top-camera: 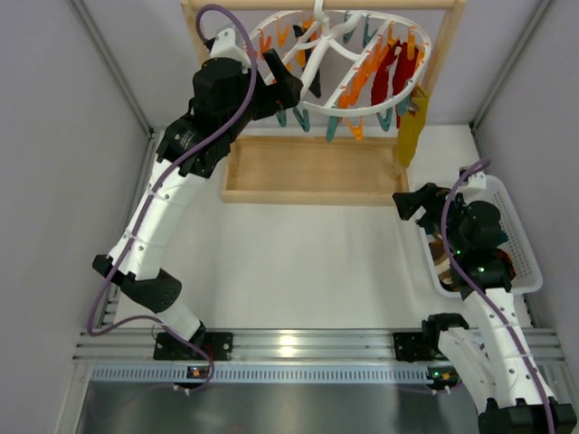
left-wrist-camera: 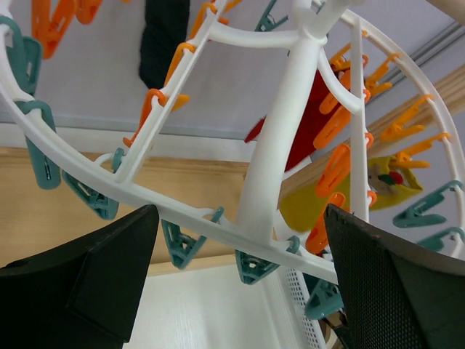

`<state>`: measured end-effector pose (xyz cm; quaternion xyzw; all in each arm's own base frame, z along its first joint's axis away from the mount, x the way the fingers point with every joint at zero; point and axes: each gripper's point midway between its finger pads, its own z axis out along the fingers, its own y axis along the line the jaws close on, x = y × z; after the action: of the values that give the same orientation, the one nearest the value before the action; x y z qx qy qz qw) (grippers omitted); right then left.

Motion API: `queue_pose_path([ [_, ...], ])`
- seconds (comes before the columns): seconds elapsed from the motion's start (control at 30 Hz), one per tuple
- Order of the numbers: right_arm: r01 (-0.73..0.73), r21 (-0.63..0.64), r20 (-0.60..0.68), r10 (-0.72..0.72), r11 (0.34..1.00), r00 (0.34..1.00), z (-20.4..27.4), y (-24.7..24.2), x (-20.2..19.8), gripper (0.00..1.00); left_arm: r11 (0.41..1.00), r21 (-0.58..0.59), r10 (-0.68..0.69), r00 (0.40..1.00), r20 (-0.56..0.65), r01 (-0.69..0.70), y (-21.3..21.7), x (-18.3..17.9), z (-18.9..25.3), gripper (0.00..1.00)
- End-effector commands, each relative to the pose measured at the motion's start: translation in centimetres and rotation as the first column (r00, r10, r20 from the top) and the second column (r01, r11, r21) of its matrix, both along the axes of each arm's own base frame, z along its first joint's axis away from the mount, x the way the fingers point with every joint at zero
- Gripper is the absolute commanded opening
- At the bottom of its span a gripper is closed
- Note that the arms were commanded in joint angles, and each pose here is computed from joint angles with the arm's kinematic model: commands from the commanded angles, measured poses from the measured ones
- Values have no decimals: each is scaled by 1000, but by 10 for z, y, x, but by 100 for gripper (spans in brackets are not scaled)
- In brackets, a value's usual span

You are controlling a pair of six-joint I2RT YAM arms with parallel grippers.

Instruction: Remove the socks clipped to the hanger

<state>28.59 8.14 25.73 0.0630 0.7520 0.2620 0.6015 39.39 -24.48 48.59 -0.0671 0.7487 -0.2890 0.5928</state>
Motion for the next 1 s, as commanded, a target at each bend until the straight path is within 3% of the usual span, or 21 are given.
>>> queue_pose_path([
  [0.0,-34,-10,63,35,999,997,17,6,0,82,998,-17,53,994,92,-52,25,-10,33,99],
  [0.27,-52,-137,74,63,989,995,28,3,11,82,991,28,127,983,136,-132,56,-4,42,99],
  [0.67,2,-256,115,28,967,993,44,-9,66,82,983,80,153,982,108,-162,70,8,23,99],
  [0.97,17,-226,112,9,974,994,47,-9,71,82,973,113,194,978,74,-202,77,21,4,99],
])
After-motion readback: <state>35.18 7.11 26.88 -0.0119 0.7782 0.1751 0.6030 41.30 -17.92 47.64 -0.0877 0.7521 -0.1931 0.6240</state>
